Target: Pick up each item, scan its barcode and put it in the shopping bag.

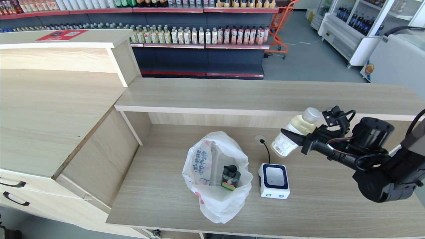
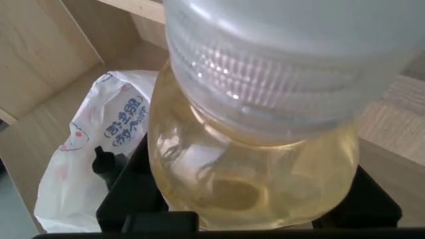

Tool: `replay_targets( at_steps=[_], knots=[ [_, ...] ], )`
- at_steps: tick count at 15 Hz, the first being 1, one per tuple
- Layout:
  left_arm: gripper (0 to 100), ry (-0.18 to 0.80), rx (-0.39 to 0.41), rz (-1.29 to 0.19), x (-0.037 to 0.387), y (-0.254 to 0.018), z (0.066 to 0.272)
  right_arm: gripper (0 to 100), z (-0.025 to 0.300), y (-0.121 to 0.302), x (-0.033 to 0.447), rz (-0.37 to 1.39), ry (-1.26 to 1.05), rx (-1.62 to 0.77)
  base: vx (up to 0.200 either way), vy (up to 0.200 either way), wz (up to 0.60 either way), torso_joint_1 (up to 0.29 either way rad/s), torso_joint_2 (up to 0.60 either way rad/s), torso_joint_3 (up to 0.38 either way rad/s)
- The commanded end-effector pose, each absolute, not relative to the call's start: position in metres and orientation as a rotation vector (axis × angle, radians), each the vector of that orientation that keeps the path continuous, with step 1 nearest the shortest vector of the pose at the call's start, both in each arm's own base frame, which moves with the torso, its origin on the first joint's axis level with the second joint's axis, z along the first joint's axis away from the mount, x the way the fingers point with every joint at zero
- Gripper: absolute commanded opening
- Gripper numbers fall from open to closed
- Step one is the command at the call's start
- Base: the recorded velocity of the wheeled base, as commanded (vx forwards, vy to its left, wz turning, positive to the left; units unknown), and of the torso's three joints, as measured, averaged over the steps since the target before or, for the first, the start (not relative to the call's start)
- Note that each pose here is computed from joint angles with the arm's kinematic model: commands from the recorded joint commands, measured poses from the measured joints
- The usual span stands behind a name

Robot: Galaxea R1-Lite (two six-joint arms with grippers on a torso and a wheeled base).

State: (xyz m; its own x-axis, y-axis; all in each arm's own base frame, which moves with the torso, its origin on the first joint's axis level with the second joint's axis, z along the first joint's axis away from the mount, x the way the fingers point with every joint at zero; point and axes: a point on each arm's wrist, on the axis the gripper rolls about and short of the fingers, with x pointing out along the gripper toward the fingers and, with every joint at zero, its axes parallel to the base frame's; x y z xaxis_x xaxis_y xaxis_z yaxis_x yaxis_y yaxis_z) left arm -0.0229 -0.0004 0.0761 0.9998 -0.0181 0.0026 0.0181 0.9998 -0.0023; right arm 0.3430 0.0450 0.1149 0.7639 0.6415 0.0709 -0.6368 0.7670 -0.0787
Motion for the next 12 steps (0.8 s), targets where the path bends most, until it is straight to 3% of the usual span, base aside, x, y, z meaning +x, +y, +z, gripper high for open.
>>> replay_targets(
  at_steps=[1,8,12],
  knots=[
    [100,-0.003,-0.003,-0.018,-0.023,0.000,0.076,0,0.113,0.066,0.332,0.729,-0.058,0.007,0.000,0.000,0.00,0.000,0.00,0.000],
    [100,-0.003,-0.003,-0.018,-0.023,0.000,0.076,0,0.084,0.106,0.329,0.839,0.078,0.034,0.000,0.000,0.00,0.000,0.00,0.000],
    [100,-0.003,-0.003,-0.018,-0.023,0.000,0.076,0,0.059,0.125,0.339,0.813,0.102,-0.007,0.000,0.000,0.00,0.000,0.00,0.000]
  ],
)
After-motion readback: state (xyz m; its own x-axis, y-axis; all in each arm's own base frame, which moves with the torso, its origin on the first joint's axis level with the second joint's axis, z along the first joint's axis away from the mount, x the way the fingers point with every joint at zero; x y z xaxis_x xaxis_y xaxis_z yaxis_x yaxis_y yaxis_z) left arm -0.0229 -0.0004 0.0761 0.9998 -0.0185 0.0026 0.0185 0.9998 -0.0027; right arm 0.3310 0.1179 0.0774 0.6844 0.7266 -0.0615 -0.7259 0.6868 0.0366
